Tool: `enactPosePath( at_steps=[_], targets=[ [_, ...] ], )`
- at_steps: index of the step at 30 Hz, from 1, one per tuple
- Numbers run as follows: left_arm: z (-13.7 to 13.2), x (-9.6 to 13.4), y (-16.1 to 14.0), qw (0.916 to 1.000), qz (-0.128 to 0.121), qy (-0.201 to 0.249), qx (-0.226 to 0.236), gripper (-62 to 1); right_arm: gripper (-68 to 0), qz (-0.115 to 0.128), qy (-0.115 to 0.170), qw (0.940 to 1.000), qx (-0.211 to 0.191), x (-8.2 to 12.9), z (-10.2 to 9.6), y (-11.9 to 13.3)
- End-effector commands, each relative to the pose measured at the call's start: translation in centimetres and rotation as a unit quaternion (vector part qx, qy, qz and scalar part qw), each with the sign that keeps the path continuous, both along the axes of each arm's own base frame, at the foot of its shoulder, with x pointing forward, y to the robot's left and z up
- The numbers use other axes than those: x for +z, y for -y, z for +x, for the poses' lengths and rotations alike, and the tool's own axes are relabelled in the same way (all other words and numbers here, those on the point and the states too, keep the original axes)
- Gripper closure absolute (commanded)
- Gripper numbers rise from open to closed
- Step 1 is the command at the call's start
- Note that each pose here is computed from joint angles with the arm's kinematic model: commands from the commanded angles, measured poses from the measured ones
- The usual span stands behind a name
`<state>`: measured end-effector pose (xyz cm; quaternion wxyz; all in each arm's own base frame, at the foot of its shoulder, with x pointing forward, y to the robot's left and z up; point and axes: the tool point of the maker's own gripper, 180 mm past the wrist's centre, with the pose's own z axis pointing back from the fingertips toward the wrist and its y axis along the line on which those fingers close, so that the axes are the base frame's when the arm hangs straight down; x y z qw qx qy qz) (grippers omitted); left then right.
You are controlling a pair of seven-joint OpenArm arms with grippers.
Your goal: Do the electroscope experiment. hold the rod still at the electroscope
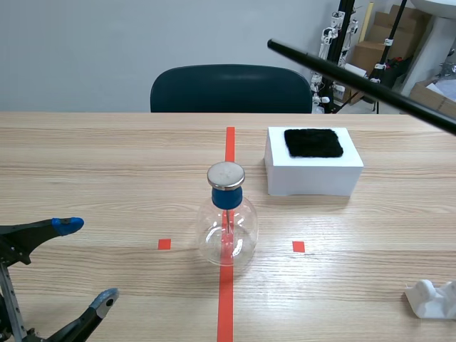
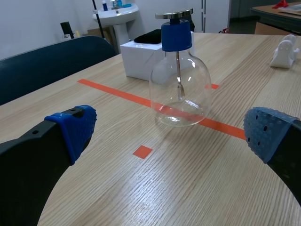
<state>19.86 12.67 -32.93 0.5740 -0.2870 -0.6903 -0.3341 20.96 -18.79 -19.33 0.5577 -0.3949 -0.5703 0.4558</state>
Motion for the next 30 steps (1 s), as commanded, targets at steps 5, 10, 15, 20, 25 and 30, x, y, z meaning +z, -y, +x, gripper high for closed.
enactPosePath(
  at_steps=[5, 10, 15, 20, 25, 30],
  targets=[
    [0.5, 0.9, -0.6, 0.9998, -0.006, 0.017, 0.006, -62.3, 0.3, -0.039, 0.044, 0.9981, -0.016, 2.5, 1.9, 1.3],
    [0.5, 0.9, -0.6, 0.9998, -0.006, 0.017, 0.006, -62.3, 0.3, -0.095, 0.041, 0.9946, -0.009, 2.6, 2.8, 1.4],
    [0.5, 0.9, -0.6, 0.9998, -0.006, 0.017, 0.006, -62.3, 0.3, -0.137, 0.044, 0.9896, -0.001, 2.7, 3.7, 0.5],
    [0.5, 0.9, -0.6, 0.9998, -0.006, 0.017, 0.006, -62.3, 0.3, -0.169, 0.047, 0.9843, 0.022, 2.3, 4.4, -1.5],
    [0.5, 0.9, -0.6, 0.9998, -0.006, 0.017, 0.006, -62.3, 0.3, -0.198, 0.045, 0.9784, 0.037, 1.7, 4.4, -3.1],
    [0.5, 0.9, -0.6, 0.9998, -0.006, 0.017, 0.006, -62.3, 0.4, -0.224, 0.038, 0.9726, 0.049, 1.1, 4.4, -3.8]
  ],
)
